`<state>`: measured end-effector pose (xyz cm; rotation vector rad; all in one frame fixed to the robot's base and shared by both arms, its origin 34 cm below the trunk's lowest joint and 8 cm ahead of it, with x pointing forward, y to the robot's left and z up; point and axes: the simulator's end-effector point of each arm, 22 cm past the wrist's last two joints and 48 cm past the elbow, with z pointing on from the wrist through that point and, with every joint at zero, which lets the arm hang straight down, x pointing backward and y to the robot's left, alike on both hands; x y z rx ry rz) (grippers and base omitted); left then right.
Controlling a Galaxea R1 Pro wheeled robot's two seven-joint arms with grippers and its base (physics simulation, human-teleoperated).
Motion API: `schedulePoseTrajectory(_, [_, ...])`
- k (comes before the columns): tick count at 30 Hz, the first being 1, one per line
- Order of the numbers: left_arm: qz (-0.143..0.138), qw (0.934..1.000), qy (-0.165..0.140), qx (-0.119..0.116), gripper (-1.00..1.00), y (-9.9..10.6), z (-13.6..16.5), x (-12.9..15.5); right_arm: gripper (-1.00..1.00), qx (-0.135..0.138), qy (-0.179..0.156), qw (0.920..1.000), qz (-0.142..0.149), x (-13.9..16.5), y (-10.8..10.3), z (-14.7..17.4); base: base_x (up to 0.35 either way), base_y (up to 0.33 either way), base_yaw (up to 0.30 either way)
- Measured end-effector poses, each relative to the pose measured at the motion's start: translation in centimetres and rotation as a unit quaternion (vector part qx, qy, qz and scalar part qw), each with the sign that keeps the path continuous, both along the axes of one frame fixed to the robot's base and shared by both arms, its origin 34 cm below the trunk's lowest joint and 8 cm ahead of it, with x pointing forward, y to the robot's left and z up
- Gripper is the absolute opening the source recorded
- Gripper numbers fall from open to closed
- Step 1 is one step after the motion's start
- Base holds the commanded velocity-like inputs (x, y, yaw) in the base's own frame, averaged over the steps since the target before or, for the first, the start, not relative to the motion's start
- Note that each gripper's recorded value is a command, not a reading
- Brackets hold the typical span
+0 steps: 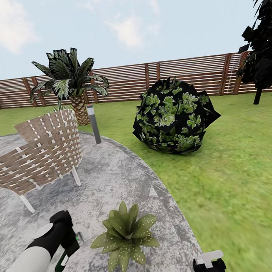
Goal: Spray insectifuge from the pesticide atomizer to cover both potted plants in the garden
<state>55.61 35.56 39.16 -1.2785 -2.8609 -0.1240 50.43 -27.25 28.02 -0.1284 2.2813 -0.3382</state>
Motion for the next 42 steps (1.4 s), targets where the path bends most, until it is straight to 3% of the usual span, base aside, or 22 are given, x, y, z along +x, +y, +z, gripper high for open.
schedulePoseTrajectory(4, [0.006, 1.0, 0.002, 0.004, -1.0, 0.9, 0.0, -0.2, 1.0, 0.0, 0.0, 1.0, 0.0, 0.0, 0.0, 0.0, 0.0, 0.0, 0.0])
schedulePoseTrajectory(7, [0.023, 0.9997, -0.004, 0.009, -1.0, 3.0, 0.3, -0.2, 1.0, 0.0, 0.0, 1.0, 0.001, 0.0, 0.0, 0.0, 0.0, 0.0, 0.0])
schedulePoseTrajectory(19, [0.029, 0.9993, -0.014, 0.019, -1.0, 4.0, 0.5, 0.1, 1.0, 0.0, 0.0, 1.0, 0.001, 0.0, 0.0, 0.0, 0.0, 0.0, 0.0])
schedulePoseTrajectory(22, [0.03, 0.9991, 0.011, 0.029, -1.0, 4.5, -2.2, -3.2, 1.0, 0.0, 0.0, 1.0, 0.001, 0.0, 0.0, 0.0, 0.0, 0.0, 0.0])
schedulePoseTrajectory(24, [0.03, 0.9985, 0.01, 0.044, -1.0, 5.1, -3.6, -4.5, 1.0, 0.0, 0.0, 1.0, 0.001, 0.0, 0.1, 0.0, 0.0, 0.0, 0.0])
schedulePoseTrajectory(26, [0.037, 0.9984, 0.005, 0.044, -1.0, 5.2, -4.0, -4.8, 1.0, 0.0, 0.0, 1.0, 0.001, 0.0, 0.0, 0.0, 0.0, 0.0, 0.0])
schedulePoseTrajectory(30, [0.055, 0.9984, -0.001, 0.008, -1.0, 3.9, -3.7, -4.3, 1.0, 0.0, 0.0, 1.0, 0.001, 0.0, 0.0, 0.0, 0.0, 0.0, 0.0])
schedulePoseTrajectory(34, [0.068, 0.9956, 0.039, -0.052, -1.0, 2.9, -1.2, -4.1, 1.0, 0.0, 0.0, 1.0, 0.001, 0.0, 0.0, 0.0, 0.0, 0.0, 0.0])
schedulePoseTrajectory(37, [0.085, 0.9937, 0.035, -0.065, -1.0, 3.5, -0.5, -3.7, 1.0, 0.0, 0.0, 1.0, 0.001, 0.0, 0.0, 0.0, 0.0, 0.0, 0.0])
schedulePoseTrajectory(38, [0.101, 0.9913, 0.024, -0.08, -1.0, 3.5, -0.3, -3.3, 1.0, 0.0, 0.0, 1.0, 0.001, 0.0, 0.0, 0.0, 0.0, 0.0, 0.0])
schedulePoseTrajectory(40, [0.166, 0.9748, -0.017, -0.148, -1.0, 3.3, 0.7, -1.7, 1.0, 0.0, 0.0, 1.0, 0.001, 0.0, 0.0, 0.0, 0.0, 0.0, 0.0])
schedulePoseTrajectory(42, [0.181, 0.9659, -0.043, -0.18, -1.0, 3.4, 1.2, -0.8, 1.0, 0.0, 0.0, 1.0, 0.001, 0.0, 0.0, 0.0, 0.0, 0.0, 0.0])
